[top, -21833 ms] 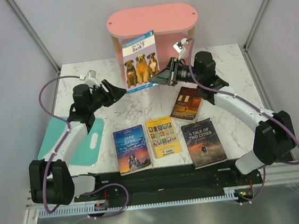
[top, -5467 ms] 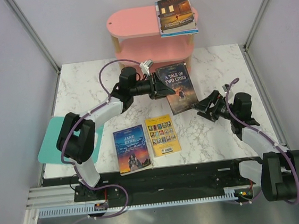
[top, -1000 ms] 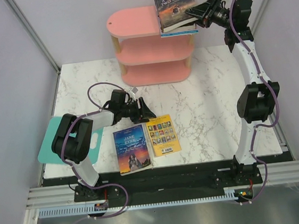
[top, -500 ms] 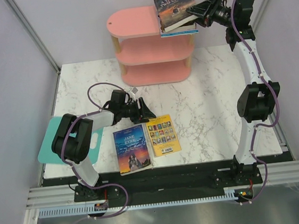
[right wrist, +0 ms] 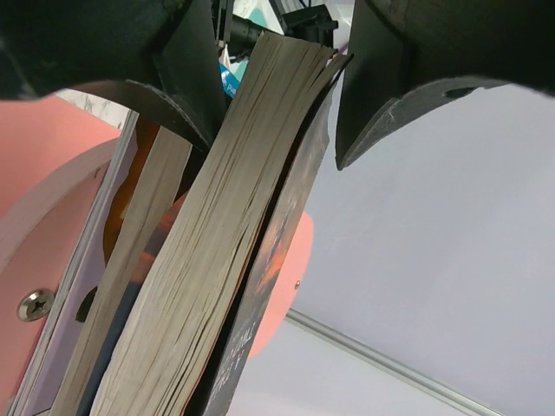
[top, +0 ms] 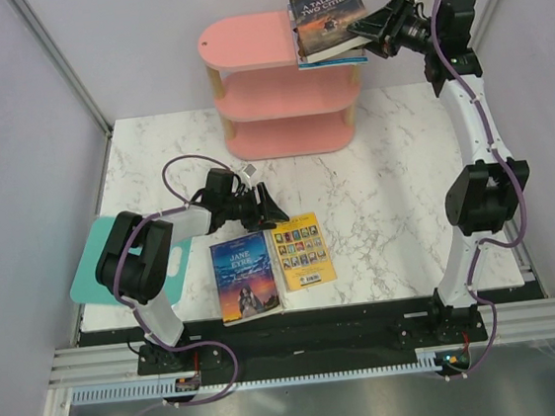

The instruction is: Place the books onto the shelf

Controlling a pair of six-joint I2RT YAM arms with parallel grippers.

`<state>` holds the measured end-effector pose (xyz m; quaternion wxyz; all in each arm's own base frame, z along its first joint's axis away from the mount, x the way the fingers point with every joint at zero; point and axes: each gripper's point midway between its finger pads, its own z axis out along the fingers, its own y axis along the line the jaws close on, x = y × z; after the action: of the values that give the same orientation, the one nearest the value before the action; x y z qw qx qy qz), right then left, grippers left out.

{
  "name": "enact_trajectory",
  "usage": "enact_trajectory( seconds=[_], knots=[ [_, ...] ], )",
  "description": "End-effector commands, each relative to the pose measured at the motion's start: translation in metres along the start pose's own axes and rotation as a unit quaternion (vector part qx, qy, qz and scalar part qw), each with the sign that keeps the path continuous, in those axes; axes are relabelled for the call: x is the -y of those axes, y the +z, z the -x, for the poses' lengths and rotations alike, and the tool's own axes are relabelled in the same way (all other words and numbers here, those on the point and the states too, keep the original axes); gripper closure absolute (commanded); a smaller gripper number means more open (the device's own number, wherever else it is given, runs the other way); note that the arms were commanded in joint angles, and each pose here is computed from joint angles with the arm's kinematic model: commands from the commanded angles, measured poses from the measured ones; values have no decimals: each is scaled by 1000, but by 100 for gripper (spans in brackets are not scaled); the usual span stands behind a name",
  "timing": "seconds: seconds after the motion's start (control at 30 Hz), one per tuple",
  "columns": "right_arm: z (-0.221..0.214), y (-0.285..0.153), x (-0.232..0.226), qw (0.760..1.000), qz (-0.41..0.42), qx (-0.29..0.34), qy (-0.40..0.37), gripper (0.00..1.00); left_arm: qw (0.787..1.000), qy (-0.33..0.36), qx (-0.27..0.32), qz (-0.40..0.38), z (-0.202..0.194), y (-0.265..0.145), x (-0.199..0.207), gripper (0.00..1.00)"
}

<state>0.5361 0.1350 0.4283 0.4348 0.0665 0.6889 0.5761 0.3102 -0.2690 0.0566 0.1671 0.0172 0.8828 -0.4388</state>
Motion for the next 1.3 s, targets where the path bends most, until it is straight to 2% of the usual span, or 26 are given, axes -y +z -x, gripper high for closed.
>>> enact_trajectory(
  seconds=[0.0, 0.6, 1.0, 1.1, 1.27],
  knots=[
    [4, -21, -39, 998, 8, 13, -55, 41, 999, 37, 18, -8, 7, -5, 7, 34],
    [-6, -44, -19, 995, -65, 5, -71, 35, 999, 35, 14, -8, 2, -4, 4, 34],
    [-1, -66, -25, 991, -93, 32, -90, 35, 999, 32, 8, -6, -2, -3, 0, 34],
    [0, -68, -28, 990, -95, 38, -96, 36, 999, 31, 7, -5, -3, -2, -2, 34],
    [0, -63, -23, 991, -92, 32, -90, 47, 999, 32, 8, -6, -1, -1, 0, 34]
  ],
)
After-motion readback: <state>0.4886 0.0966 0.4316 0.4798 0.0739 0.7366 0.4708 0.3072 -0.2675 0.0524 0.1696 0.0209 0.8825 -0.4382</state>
